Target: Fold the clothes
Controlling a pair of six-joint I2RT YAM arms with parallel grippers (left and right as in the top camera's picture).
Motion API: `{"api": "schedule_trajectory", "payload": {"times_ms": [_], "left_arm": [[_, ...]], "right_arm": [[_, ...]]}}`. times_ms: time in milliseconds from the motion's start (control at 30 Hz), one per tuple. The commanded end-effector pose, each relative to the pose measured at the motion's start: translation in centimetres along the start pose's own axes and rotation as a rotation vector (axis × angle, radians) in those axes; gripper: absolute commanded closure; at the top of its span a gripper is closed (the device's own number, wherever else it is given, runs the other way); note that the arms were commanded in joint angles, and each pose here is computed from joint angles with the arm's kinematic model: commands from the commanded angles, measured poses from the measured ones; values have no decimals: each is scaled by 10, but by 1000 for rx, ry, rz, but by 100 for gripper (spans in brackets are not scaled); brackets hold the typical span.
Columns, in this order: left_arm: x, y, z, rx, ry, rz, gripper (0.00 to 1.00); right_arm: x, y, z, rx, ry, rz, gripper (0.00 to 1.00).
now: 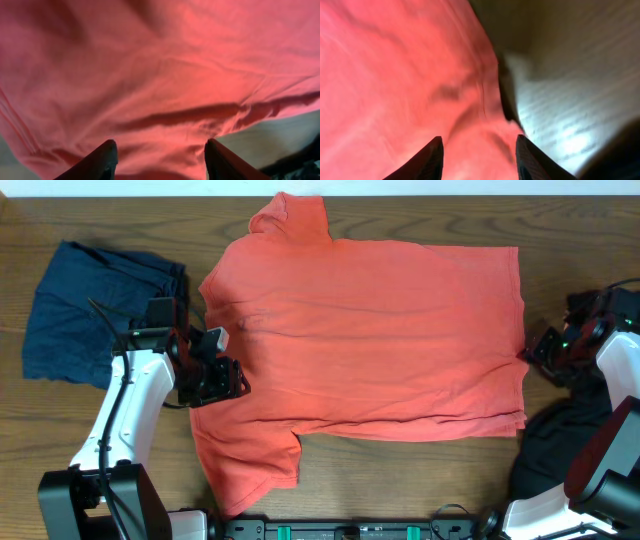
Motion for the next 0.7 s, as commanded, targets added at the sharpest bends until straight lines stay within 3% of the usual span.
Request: {"api": "schedule_trajectory", "payload": {"times_ms": [0,233,367,500,667], "left_arm": [[0,2,-12,-14,9,-17,50],[8,-16,-41,-26,9,-95,51],[17,-28,-48,-3,19,-190,51],[33,-33,-46,5,108,-278,51],[34,-34,-45,7,115,-281,50]], "right_arm": [[9,-5,-15,5,58,-40,55],[24,-35,-48,45,88,-74,56],[23,-53,-62,81,33,-64,50],[0,-68,-54,134,-108,21,40],[-18,-88,-29,182,-145,129,41]]}}
Point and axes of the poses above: each gripper's point midway between its finger pads, its own z axis out along the fingers, its own x axis along the line the jaws close on, y = z × x, the point moved 4 cm from there along -z, back along the fingers, and after that the axes turned 8 degrees about -z, right-handed, at the moved point
